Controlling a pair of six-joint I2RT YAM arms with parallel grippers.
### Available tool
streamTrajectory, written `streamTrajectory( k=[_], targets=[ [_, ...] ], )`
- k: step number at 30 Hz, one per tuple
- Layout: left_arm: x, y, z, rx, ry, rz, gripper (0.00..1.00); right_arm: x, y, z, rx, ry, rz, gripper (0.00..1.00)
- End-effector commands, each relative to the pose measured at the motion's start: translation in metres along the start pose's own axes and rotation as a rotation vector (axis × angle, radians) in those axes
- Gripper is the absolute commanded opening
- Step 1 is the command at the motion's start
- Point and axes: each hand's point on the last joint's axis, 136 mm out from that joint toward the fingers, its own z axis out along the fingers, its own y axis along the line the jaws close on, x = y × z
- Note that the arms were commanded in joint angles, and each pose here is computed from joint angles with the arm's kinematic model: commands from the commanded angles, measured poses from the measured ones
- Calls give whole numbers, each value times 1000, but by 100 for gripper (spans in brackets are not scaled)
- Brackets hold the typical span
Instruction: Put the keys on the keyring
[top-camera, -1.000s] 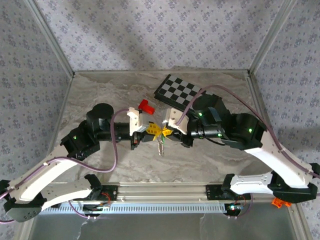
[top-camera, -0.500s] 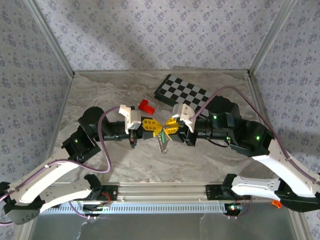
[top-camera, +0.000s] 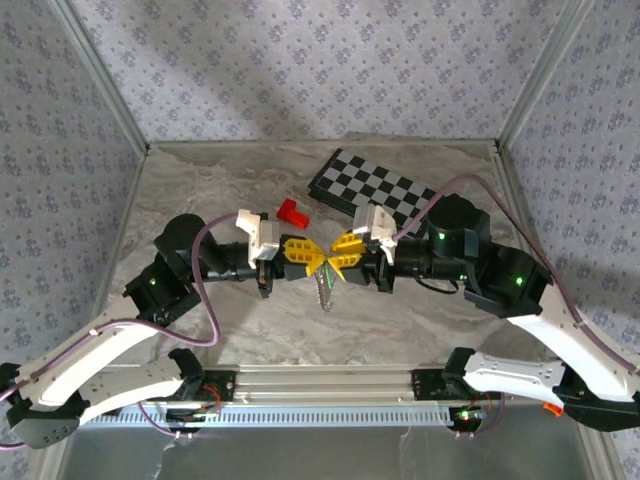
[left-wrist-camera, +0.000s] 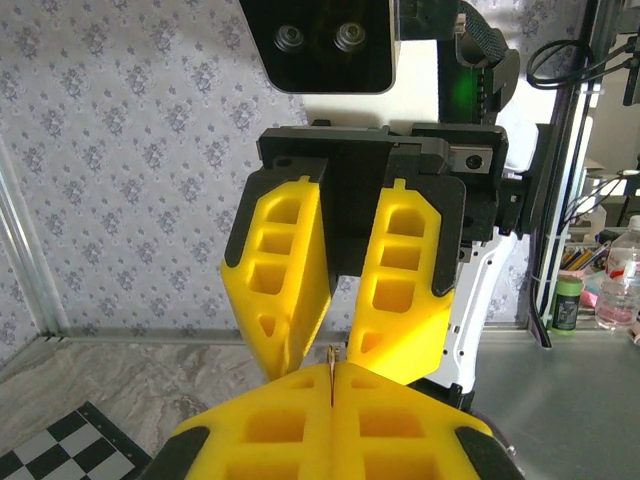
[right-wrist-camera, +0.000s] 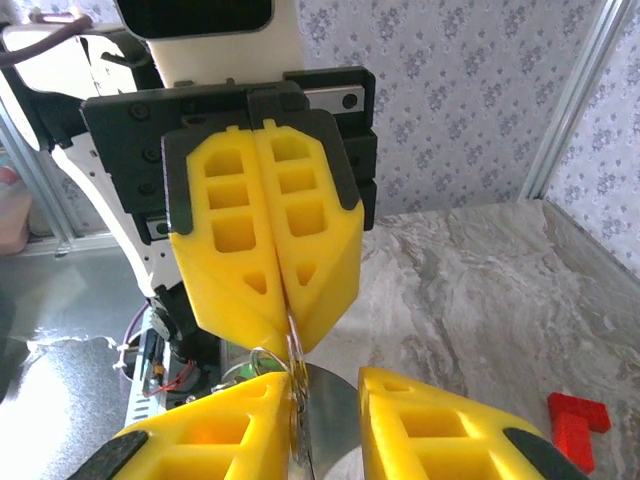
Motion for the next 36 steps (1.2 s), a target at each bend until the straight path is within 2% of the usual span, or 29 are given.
streamTrajectory(
  k=[1, 8, 12, 16, 19, 21, 25, 31, 36],
  targets=[
    [-18, -10, -1, 44, -56, 29, 0, -6, 3, -2, -19, -39, 3, 23],
    [-17, -10, 0, 48, -52, 27, 0, -6, 0, -1, -12, -41, 4, 12],
    [-14, -10, 0, 46, -41, 24, 0, -6, -3, -2, 6, -40, 2, 0],
    [-1, -5, -2, 8, 36, 26, 0, 0, -4, -3, 17, 5, -2, 0],
    [11, 4, -8, -60, 124, 57, 15, 13, -9, -5, 45, 112, -14, 0],
    [23, 10, -12, -98, 203, 74, 21, 22, -12, -7, 56, 187, -21, 0],
    [40, 15, -18, -118, 336, 98, 26, 40, -13, -10, 52, 323, -22, 0],
    [42, 14, -17, -91, 385, 114, 28, 51, -12, -7, 18, 419, -24, 0],
    [44, 14, -12, -71, 391, 115, 28, 50, -11, -3, -5, 435, -22, 0]
  ],
)
